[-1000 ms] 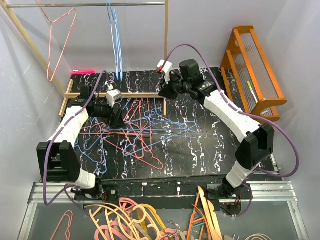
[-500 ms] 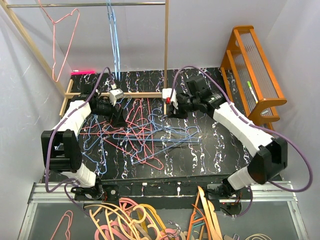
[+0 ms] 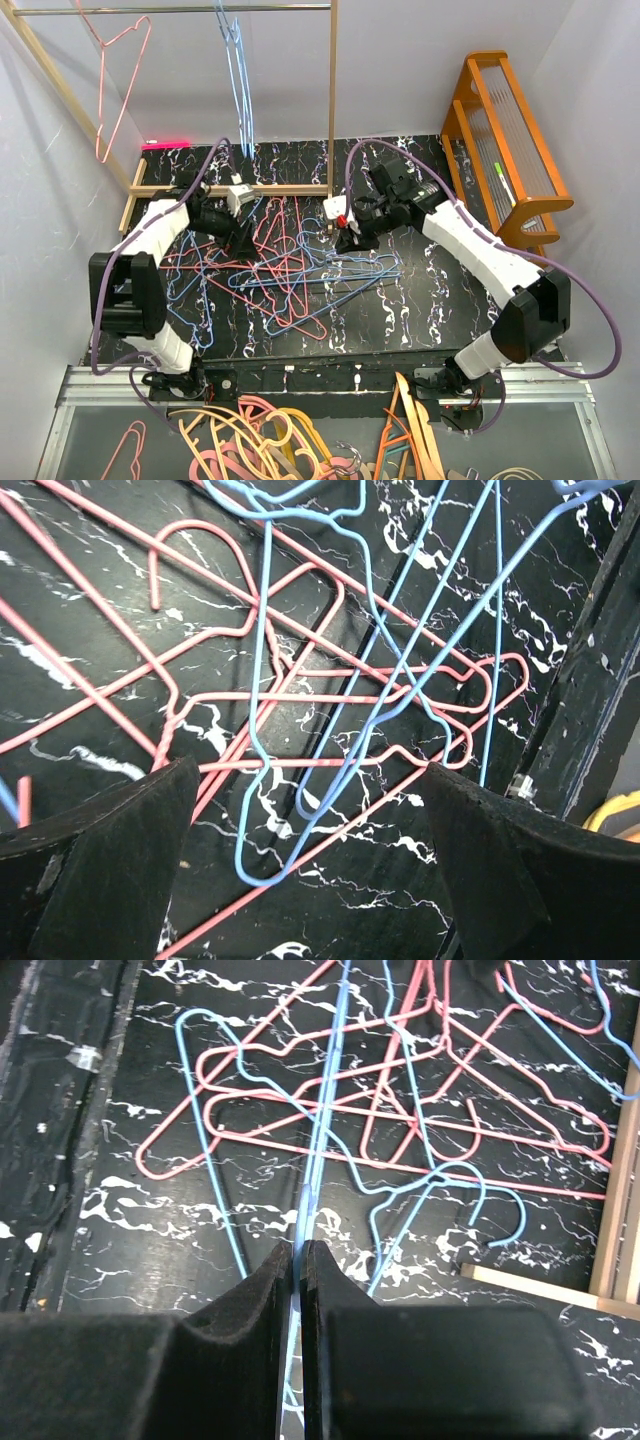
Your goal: Organize the hangers
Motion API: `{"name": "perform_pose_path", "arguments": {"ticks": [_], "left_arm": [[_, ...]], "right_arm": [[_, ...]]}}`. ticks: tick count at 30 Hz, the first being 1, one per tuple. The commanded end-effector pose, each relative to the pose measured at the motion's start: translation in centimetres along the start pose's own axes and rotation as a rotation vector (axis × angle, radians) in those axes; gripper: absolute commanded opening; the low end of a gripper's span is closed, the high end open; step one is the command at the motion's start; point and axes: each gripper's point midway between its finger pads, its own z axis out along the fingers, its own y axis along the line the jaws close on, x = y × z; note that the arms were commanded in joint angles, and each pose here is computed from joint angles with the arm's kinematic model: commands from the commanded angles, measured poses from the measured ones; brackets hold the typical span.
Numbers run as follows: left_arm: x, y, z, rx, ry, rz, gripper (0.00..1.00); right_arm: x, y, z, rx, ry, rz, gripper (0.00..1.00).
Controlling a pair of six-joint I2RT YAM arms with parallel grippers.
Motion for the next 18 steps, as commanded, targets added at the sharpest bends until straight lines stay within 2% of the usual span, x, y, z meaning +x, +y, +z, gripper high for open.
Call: {"name": "perform_pose_path", "arguments": {"ticks": [1,3,6,7,13,18], "left_arm": [[0.1,0.5,1.8,0.054,0.043,0.017,0.91],[0.0,1.7,2.3,0.049,0.070,0.002,0.86],[0.9,2.3,3.4,0.099,0.152,-0.034,0.69],[1.1,2.1,3.5,0.118,0.179,-0.049,0.67],[2.2,3.1,5.2,0.051,0.237,-0.015,0.72],[2.1,2.4,6.1,0.098,0.255,-0.021,0.72]], "right_arm": [[2.4,2.1,0.2,-0.028,0.069,0.016,0.08],[2.8,2.4,0.2,-0.038,0.084,0.031,0.08],[3.2,2.7,0.1,-0.038,0.103,0.034,0.08],[3.4,2.7,0.1,-0.033,0.105,0.034,0.08],[3.8,2.9,0.4,-0.012,0.098,0.063,0.08],[3.6,2.6,0.5,-0.003,0.091,0.079,0.08]]}}
